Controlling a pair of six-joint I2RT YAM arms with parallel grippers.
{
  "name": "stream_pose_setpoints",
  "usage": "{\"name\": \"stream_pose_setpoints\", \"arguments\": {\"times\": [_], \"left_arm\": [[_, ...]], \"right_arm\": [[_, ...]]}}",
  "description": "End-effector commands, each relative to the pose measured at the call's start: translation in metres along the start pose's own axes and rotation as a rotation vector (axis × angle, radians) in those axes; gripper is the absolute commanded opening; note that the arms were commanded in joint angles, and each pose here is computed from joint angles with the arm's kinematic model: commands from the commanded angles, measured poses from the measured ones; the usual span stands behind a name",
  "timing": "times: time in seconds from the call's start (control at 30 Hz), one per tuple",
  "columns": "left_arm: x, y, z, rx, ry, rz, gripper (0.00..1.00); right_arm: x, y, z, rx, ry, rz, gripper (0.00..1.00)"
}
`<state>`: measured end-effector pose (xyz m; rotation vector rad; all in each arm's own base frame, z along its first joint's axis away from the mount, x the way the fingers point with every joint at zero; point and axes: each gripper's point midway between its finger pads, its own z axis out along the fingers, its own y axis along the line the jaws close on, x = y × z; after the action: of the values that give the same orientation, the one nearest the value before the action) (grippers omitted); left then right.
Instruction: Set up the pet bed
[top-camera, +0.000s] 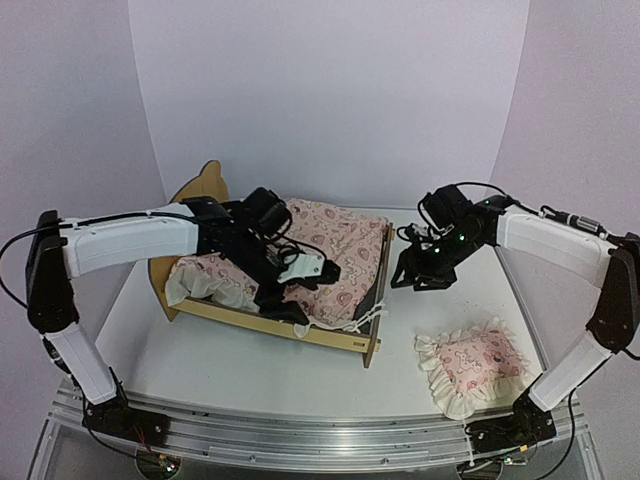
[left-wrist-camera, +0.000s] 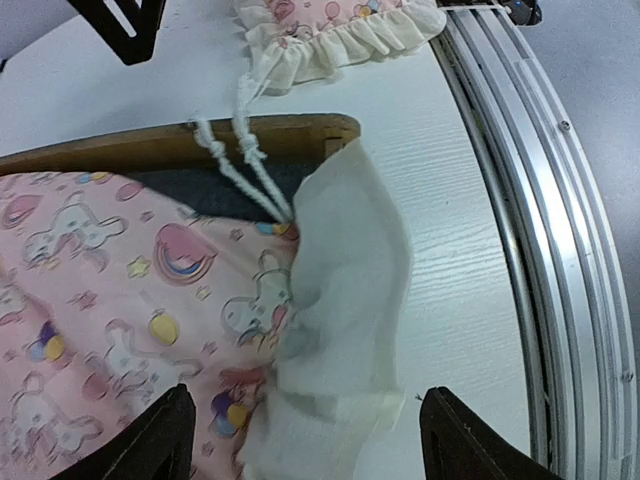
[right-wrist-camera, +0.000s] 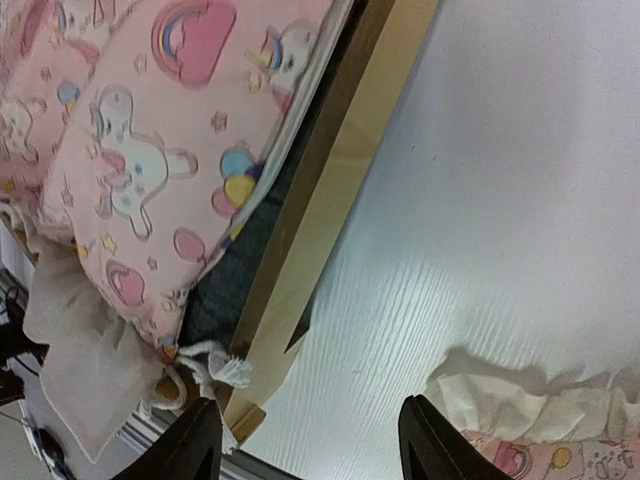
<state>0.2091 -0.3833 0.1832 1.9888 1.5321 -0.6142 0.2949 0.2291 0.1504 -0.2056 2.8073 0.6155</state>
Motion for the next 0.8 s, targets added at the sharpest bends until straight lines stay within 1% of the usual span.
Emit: {"name": "stream_pose_setpoints", "arguments": {"times": [0.0, 0.07, 0.13, 0.2, 0.23, 0.27, 0.37, 0.43, 0.47, 0.5, 0.57, 0.6, 0.63, 0.77], "left_arm": [[-0.035, 0.014, 0.027, -0.002, -0.105, -0.005, 0.79], [-0.033, 0.016, 0.040, 0.008, -0.095, -0.013, 0.78], [-0.026, 0.016, 0.052, 0.015, -0.072, -0.021, 0.76], [-0.022, 0.015, 0.059, 0.019, -0.052, -0.022, 0.67], [-0.022, 0.014, 0.060, 0.020, -0.049, -0.022, 0.61], [-0.022, 0.014, 0.059, 0.020, -0.048, -0.021, 0.49], [-0.030, 0.018, 0.052, 0.002, -0.060, -0.027, 0.23], [-0.037, 0.023, 0.045, -0.019, -0.066, -0.053, 0.09], [-0.042, 0.027, 0.041, -0.029, -0.070, -0.066, 0.02], [-0.045, 0.029, 0.038, -0.036, -0.074, -0.075, 0.01], [-0.051, 0.034, 0.031, -0.056, -0.080, -0.092, 0.00], [-0.054, 0.038, 0.026, -0.071, -0.084, -0.099, 0.00], [-0.056, 0.042, 0.021, -0.087, -0.088, -0.107, 0.00], [-0.066, 0.068, -0.011, -0.188, -0.117, -0.138, 0.00]], "right_arm": [[0.032, 0.034, 0.017, -0.115, 0.092, -0.016, 0.62], [0.038, 0.040, 0.023, -0.144, 0.104, -0.001, 0.59], [0.040, 0.042, 0.029, -0.170, 0.101, 0.018, 0.55], [0.041, 0.046, 0.034, -0.201, 0.105, 0.031, 0.50], [0.043, 0.046, 0.035, -0.203, 0.112, 0.038, 0.47], [0.045, 0.047, 0.037, -0.208, 0.122, 0.042, 0.45], [0.050, 0.050, 0.039, -0.233, 0.155, 0.053, 0.38], [0.053, 0.054, 0.038, -0.256, 0.172, 0.055, 0.31], [0.053, 0.055, 0.038, -0.263, 0.175, 0.056, 0.25], [0.054, 0.056, 0.037, -0.267, 0.179, 0.057, 0.18], [0.053, 0.058, 0.036, -0.278, 0.184, 0.060, 0.06], [0.053, 0.060, 0.034, -0.281, 0.184, 0.065, 0.02], [0.052, 0.062, 0.031, -0.285, 0.184, 0.068, 0.00], [0.050, 0.069, 0.007, -0.296, 0.173, 0.054, 0.00]]}}
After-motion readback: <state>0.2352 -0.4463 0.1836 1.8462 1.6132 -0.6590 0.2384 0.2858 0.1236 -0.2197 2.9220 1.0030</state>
